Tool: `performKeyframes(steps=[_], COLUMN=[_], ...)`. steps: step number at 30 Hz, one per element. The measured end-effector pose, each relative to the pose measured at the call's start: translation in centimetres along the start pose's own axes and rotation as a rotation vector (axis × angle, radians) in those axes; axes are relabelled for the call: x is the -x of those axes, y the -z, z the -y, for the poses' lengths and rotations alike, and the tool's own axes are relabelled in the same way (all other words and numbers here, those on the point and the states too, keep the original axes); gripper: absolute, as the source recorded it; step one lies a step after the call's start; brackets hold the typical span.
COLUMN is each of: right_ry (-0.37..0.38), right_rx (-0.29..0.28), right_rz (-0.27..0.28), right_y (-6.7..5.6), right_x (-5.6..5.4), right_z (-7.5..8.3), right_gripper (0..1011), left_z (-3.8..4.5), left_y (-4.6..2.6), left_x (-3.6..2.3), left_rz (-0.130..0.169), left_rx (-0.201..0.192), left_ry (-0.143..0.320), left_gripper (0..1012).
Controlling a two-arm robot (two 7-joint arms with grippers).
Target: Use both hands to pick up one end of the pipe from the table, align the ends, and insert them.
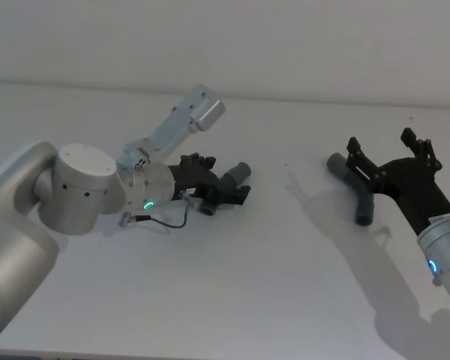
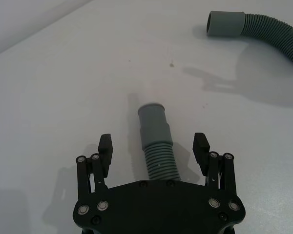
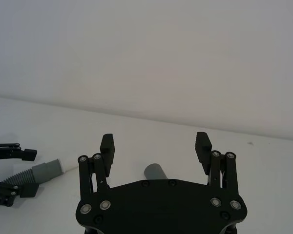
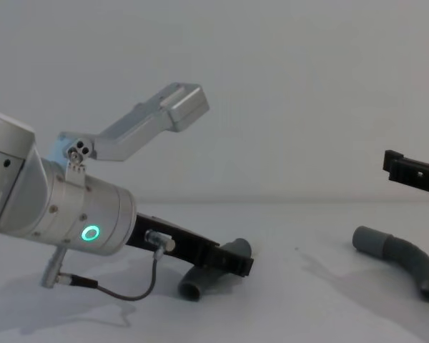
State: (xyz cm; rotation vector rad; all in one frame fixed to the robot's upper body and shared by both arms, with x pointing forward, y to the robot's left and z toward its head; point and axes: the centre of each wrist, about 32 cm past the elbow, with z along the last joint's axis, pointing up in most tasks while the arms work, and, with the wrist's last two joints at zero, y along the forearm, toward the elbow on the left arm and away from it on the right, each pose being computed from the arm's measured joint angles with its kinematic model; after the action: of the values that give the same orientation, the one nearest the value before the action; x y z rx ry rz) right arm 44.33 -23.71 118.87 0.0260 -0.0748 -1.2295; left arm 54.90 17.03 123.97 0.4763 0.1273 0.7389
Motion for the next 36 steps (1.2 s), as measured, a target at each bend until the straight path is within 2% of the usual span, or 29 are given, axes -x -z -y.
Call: performKeyframes(steps=[17,26,29,31,35,36], right_ry=[0.0,0.0,0.0,0.0,0.0,0.0], right_rx=[0.0,0.0,0.0,0.0,0.0,0.0], right_rz=[0.0,0.0,0.0,0.0,0.0,0.0], right_y=[0.0,0.0,0.0,0.0,0.0,0.0], right_x=[0.0,0.0,0.0,0.0,0.0,0.0], right_z=[0.0,0.0,0.0,0.0,0.0,0.0], right_gripper=[1004,1004,1004,1004,1004,1004], left_z=[0.14,0.16,0.17,0.17,0.18,0.18], left_y=[0.11,0.15,0.16,0.16,0.17,0.18], left_x=[0.1,0.11,0.11,0.11,0.13,0.13], left_rz=[-0.007,-0.01,-0.01,-0.01,-0.01,-0.01], left_rx=[-0.013,-0.016,-0.016,-0.017,-0.017,-0.017], left_ry=[0.009,0.01,0.01,0.011,0.011,0.011], left_gripper=[981,757,645,610,446,446])
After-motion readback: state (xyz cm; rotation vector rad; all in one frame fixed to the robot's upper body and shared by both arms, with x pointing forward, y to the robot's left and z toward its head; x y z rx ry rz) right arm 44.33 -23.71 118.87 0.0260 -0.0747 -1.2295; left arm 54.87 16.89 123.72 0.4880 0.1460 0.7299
